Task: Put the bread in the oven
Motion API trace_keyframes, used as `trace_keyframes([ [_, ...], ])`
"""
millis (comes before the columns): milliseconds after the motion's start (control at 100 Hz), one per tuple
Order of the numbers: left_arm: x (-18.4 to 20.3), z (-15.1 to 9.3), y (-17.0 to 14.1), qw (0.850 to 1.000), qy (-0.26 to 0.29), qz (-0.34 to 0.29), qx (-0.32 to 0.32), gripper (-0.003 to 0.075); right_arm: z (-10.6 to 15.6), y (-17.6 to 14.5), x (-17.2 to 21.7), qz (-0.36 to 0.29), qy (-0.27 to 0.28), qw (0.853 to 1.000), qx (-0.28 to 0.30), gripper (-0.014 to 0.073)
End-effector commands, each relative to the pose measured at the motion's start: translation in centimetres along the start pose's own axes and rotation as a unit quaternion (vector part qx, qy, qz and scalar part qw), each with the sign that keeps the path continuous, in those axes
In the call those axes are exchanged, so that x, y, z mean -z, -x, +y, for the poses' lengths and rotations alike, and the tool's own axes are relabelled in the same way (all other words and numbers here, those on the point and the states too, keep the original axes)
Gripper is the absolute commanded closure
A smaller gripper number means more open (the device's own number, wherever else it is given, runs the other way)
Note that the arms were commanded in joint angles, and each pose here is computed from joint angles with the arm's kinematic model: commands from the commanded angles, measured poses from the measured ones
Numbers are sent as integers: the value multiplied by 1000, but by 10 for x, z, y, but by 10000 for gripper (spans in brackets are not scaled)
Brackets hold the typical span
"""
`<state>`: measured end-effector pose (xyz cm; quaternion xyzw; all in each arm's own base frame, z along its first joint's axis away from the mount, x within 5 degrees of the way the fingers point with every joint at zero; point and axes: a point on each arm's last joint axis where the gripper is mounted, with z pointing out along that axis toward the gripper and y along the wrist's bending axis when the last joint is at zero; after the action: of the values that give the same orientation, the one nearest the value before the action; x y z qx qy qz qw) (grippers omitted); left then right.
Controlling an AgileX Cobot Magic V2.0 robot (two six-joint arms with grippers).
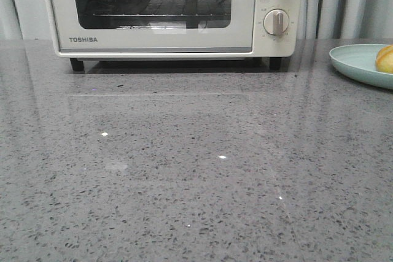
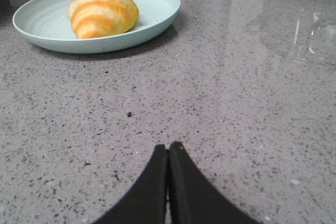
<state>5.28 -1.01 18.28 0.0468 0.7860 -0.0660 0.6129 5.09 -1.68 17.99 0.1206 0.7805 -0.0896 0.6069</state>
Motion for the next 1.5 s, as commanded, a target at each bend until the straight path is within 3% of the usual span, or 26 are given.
trace_keyframes([
  [0, 0, 1, 0, 999, 2, -38, 9, 741, 0, -5, -1, -9, -1, 1000, 7, 643],
  [280, 0, 1, 1, 999, 3, -43, 7, 741, 0, -4, -1, -17, 0, 1000, 7, 643],
  [370, 0, 1, 3, 999, 2, -52, 12, 741, -1, 4, -1, -56, -8, 997, 47, 643],
  [440, 1, -1, 7, 995, -12, -74, 71, 741, 1, 15, 1, -119, -2, 991, 57, 643],
  [490, 1, -3, 11, 984, -29, -93, 151, 741, 3, 25, 5, -176, 7, 983, 47, 643],
  [570, 2, -4, 15, 953, -56, -107, 279, 742, 5, 40, 12, -269, 23, 963, 9, 643],
  [690, 3, -4, 17, 932, -66, -114, 338, 741, 3, 53, 21, -346, 46, 934, -80, 643],
  [760, 3, -4, 19, 922, -70, -119, 361, 741, 0, 51, 19, -328, 60, 928, -169, 643],
  [820, 3, -4, 19, 903, -78, -120, 405, 741, -1, 45, 15, -285, 65, 927, -235, 643],
  [900, 4, -3, 22, 879, -84, -126, 452, 741, 0, 43, 13, -241, 64, 937, -245, 643],
  [940, 5, -3, 24, 875, -87, -129, 459, 741, 1, 45, 14, -231, 67, 939, -245, 643],
  [990, 7, -5, 29, 879, -96, -129, 448, 742, 2, 50, 16, -230, 78, 938, -246, 643],
  [1100, 16, -12, 50, 917, -119, -131, 359, 742, 8, 59, 21, -205, 129, 938, -247, 643],
  [1210, 21, -19, 79, 945, -131, -121, 274, 742, 17, 70, 25, -132, 182, 958, -177, 643],
  [1310, 18, -24, 110, 963, -141, -102, 208, 742, 23, 86, 28, -97, 221, 965, -105, 643],
  [1490, -5, -34, 170, 981, -162, -64, 86, 742, 33, 118, 26, -84, 254, 961, -74, 643],
])
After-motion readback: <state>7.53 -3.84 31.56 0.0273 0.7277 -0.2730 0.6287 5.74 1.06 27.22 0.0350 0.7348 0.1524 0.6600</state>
